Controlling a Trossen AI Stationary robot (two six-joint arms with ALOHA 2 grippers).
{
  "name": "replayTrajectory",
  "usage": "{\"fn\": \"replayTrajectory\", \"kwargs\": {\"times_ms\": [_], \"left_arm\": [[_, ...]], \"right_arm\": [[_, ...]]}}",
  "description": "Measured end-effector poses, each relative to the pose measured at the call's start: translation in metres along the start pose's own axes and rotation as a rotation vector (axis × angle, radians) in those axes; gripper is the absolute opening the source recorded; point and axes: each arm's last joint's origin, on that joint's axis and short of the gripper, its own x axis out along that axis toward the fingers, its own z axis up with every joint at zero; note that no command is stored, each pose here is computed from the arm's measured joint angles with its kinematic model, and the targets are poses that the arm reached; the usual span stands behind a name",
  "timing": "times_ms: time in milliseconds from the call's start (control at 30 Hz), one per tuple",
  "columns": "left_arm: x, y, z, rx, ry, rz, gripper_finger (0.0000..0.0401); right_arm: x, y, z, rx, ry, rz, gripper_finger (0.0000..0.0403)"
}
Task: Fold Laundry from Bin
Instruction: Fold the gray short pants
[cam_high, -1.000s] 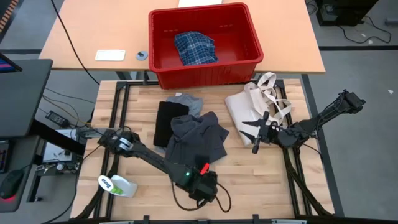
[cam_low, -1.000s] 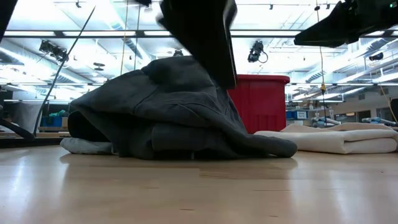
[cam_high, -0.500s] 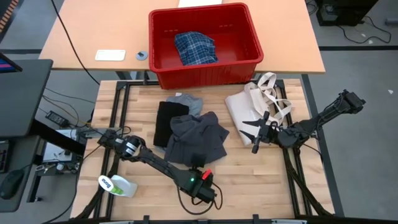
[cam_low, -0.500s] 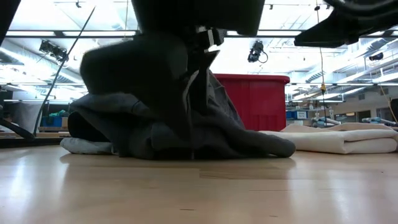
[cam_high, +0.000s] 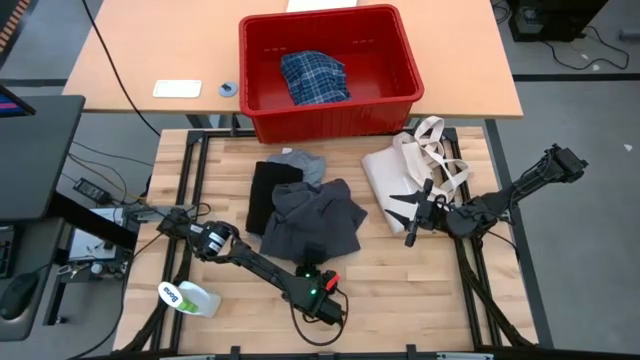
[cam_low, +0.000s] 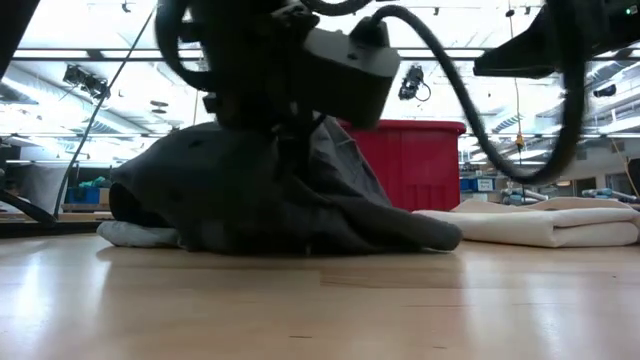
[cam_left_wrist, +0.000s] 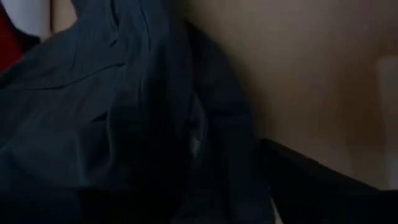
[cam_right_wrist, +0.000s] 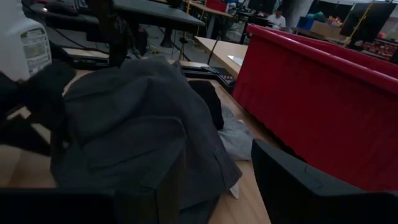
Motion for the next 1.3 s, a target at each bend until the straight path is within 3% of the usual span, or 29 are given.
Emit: {"fn": "replayTrajectory", "kwargs": {"times_ms": [167, 300, 367, 533, 667, 867, 1000, 1067, 1167, 1300], "left_arm": [[-0.001, 0.003, -0.008, 0.015, 0.066, 0.025, 0.0150], [-0.004, 0.004, -0.009, -0.046, 0.069, 0.015, 0.0046], [-0.017, 0.013, -0.007, -0.088, 0.039, -0.010, 0.0018], [-0.064, 0.055, -0.010, -0.241, -0.049, -0.044, 0.0027], [-0.090, 0.087, -0.017, -0.366, -0.122, -0.095, 0.0027], [-0.101, 0.115, -0.029, -0.432, -0.147, -0.138, 0.0027], [-0.111, 0.128, -0.037, -0.473, -0.164, -0.187, 0.0027], [-0.113, 0.128, -0.038, -0.475, -0.168, -0.191, 0.0027], [-0.113, 0.128, -0.038, -0.474, -0.168, -0.197, 0.0027], [-0.113, 0.130, -0.038, -0.479, -0.169, -0.197, 0.0027]], "right_arm": [[0.000, 0.000, 0.000, -0.002, 0.001, 0.004, 0.0193], [0.000, 0.000, 0.000, -0.002, 0.001, 0.007, 0.0193], [0.000, 0.001, 0.000, 0.002, 0.000, 0.019, 0.0193], [-0.006, 0.007, 0.006, -0.005, -0.055, 0.172, 0.0193], [-0.015, 0.022, 0.009, -0.149, -0.121, 0.309, 0.0193], [-0.015, 0.043, -0.001, -0.368, -0.101, 0.214, 0.0193], [-0.004, 0.060, -0.018, -0.431, -0.026, 0.301, 0.0193], [0.002, 0.067, -0.029, -0.436, 0.027, 0.322, 0.0194], [0.010, 0.078, -0.046, -0.398, 0.103, 0.260, 0.0194], [0.018, 0.094, -0.059, -0.381, 0.099, 0.243, 0.0194]]}}
